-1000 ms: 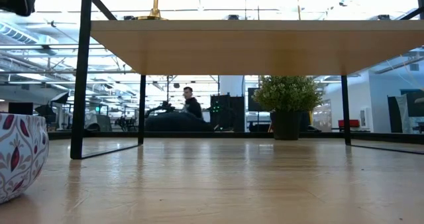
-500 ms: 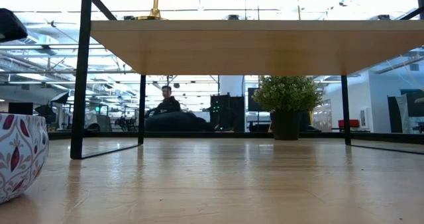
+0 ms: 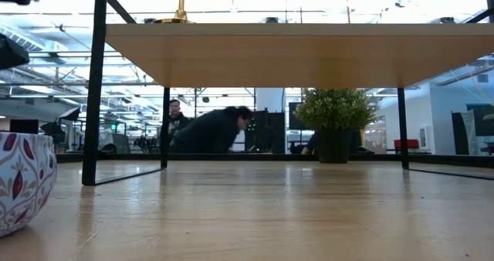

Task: Pick & Place candle stick holders
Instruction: Put the pink scented candle on the shelf

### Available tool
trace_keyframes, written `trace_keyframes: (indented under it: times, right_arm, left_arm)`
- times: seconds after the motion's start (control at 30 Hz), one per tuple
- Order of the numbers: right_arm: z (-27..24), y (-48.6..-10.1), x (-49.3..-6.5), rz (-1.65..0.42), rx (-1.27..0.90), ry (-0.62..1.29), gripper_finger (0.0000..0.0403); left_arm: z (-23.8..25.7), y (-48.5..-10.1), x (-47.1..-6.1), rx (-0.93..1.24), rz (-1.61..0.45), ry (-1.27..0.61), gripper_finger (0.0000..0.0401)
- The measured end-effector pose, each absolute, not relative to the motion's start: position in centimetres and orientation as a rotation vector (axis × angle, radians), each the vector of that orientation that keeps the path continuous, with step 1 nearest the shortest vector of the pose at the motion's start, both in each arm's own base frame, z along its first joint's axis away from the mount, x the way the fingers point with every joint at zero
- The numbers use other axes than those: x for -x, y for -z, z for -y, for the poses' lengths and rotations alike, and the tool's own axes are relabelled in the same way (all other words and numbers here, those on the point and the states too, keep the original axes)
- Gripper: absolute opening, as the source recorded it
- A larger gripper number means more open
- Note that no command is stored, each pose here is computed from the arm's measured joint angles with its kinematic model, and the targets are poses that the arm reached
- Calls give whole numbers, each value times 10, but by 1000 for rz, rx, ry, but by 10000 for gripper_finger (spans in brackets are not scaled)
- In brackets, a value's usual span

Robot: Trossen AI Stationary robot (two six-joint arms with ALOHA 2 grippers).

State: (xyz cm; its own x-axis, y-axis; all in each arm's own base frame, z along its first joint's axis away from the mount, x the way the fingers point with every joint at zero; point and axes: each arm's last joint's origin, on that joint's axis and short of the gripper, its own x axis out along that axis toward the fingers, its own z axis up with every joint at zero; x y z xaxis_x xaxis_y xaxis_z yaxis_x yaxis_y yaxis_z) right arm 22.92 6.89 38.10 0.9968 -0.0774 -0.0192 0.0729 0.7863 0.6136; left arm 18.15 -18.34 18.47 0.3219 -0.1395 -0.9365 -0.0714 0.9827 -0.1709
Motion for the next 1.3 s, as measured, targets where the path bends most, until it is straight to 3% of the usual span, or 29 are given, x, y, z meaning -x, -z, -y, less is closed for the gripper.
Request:
trace_keyframes:
  times: [0.43, 0.83, 1.3]
  right_arm:
    - [-71, -381, -229, 4, -661, 73, 61]
    - [-71, -381, -229, 4, -657, 76, 61]
    - [-71, -379, -229, -13, -653, 80, 61]
  left_arm:
    - [182, -174, -187, 248, -1325, 13, 314]
    - [186, -210, -212, 270, -1256, 112, 263]
    - [170, -209, -204, 86, -1269, -107, 234]
